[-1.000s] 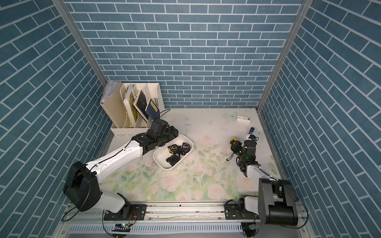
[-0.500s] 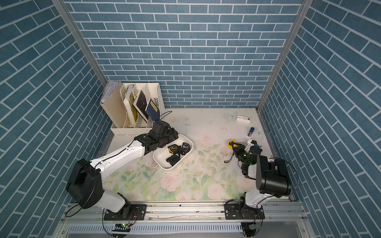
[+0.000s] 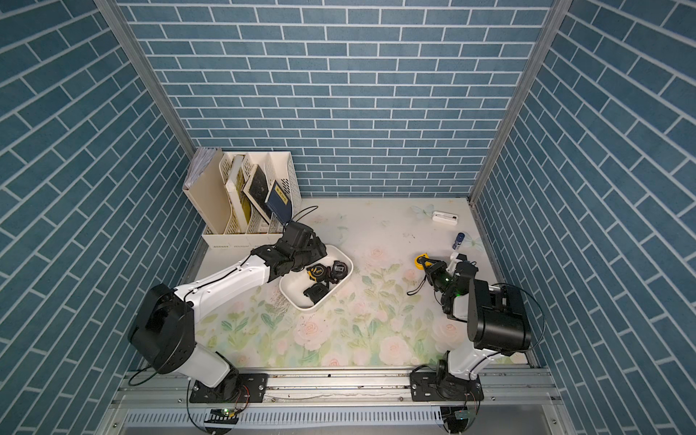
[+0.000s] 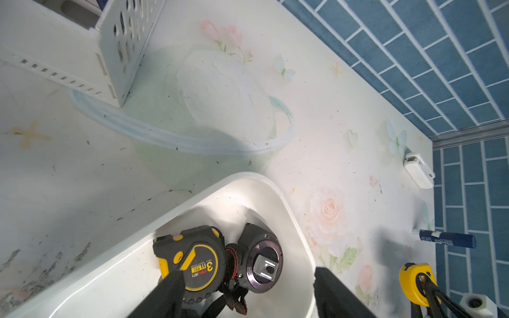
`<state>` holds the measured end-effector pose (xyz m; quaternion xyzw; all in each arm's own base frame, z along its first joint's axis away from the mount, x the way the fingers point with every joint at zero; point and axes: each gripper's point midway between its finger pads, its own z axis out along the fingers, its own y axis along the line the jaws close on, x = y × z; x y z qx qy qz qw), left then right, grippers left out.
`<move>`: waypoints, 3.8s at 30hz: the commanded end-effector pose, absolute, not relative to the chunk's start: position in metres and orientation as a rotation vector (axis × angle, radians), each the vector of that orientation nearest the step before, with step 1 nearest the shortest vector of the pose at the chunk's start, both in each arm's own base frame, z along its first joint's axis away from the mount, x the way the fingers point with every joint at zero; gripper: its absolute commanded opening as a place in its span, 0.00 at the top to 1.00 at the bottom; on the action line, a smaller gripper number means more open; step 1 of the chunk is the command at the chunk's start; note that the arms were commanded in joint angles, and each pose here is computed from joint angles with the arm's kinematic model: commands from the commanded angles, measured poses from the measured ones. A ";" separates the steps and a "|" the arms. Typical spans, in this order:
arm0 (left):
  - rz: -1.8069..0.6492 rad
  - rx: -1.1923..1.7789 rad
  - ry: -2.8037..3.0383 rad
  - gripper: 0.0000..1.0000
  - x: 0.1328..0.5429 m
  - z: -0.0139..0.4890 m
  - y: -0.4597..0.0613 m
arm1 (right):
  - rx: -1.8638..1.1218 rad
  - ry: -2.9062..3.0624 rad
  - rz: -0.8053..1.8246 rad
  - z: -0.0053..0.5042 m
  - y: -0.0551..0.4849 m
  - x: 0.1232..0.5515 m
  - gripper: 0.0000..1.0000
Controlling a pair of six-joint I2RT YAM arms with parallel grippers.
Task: Take the tape measure out of the storage box
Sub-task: Place the tape measure at the center of the board, then pick up the tape measure from the storage box.
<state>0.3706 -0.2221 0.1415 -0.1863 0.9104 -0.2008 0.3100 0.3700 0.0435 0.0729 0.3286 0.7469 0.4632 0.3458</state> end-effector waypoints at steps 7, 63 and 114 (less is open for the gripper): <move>-0.457 -0.495 2.405 0.22 0.372 0.143 -0.213 | 0.939 2.041 1.154 0.041 0.040 0.371 1.00; -0.270 -0.521 2.582 0.20 0.362 0.076 -0.209 | 0.685 2.012 0.518 0.147 -0.009 0.350 0.00; -0.411 -0.533 2.511 1.00 0.368 0.137 -0.225 | 0.276 1.957 0.846 0.168 0.077 0.349 0.01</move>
